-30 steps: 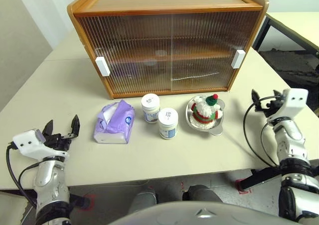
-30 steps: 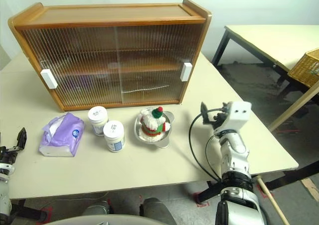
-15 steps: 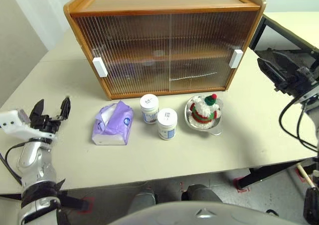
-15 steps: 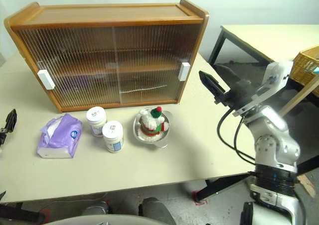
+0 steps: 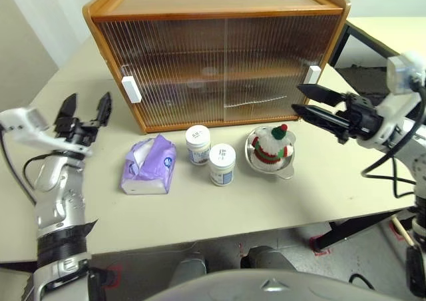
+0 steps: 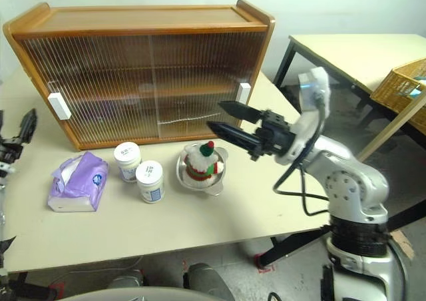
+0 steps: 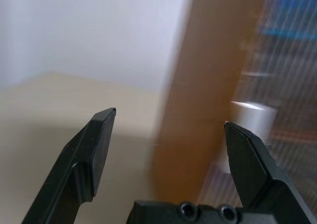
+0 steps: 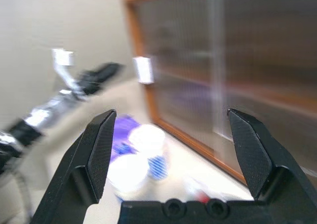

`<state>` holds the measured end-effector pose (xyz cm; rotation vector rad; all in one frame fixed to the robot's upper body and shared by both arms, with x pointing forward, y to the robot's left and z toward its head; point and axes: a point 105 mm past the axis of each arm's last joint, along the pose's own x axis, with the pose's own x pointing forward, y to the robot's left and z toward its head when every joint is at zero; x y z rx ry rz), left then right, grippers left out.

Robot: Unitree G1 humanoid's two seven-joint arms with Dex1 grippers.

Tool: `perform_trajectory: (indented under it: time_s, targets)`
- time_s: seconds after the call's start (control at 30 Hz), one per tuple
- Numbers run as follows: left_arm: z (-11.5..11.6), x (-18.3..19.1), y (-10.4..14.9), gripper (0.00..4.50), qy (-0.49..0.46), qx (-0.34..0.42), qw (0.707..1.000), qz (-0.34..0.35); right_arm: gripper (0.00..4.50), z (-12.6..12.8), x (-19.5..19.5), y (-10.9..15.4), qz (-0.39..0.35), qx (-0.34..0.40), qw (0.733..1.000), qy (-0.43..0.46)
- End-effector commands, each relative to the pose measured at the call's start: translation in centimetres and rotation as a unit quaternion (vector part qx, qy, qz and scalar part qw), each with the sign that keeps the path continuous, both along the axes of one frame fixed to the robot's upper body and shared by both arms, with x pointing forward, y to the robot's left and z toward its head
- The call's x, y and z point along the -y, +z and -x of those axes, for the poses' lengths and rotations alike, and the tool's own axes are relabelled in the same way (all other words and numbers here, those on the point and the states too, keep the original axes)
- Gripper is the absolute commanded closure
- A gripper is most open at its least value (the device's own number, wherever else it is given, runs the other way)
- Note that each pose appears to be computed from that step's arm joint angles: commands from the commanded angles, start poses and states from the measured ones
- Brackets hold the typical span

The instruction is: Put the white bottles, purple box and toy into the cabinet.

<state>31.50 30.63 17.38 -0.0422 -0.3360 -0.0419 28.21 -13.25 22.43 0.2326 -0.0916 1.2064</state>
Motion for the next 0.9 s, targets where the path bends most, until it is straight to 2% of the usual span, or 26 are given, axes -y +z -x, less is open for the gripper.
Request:
perform_trajectory:
  time_s: [0.03,0.17,0.43,0.6,0.9]
  targets:
    - [0.0,2.5,0.0,0.39,-0.032,-0.017,0.999,-0.028,0.0,0.1,-1.4,-0.6,0.003,-0.001,1.0,0.014]
    - [0.0,3.3,0.3,1.61,-0.029,-0.014,0.999,-0.025,0.0,0.4,-2.5,-1.3,-0.002,-0.008,0.999,0.033]
    - [1.0,2.6,1.0,4.47,-0.015,-0.01,1.0,-0.023,0.0,0.3,-3.1,-1.5,-0.006,-0.007,0.999,0.042]
    - [0.8,1.9,1.1,4.49,0.005,-0.015,1.0,-0.026,0.0,0.3,-3.3,-1.5,-0.006,-0.006,0.999,0.045]
    - [-1.6,3.2,0.9,4.49,-0.006,-0.019,1.0,-0.014,0.0,0.6,-3.2,-1.5,-0.001,-0.007,0.999,0.045]
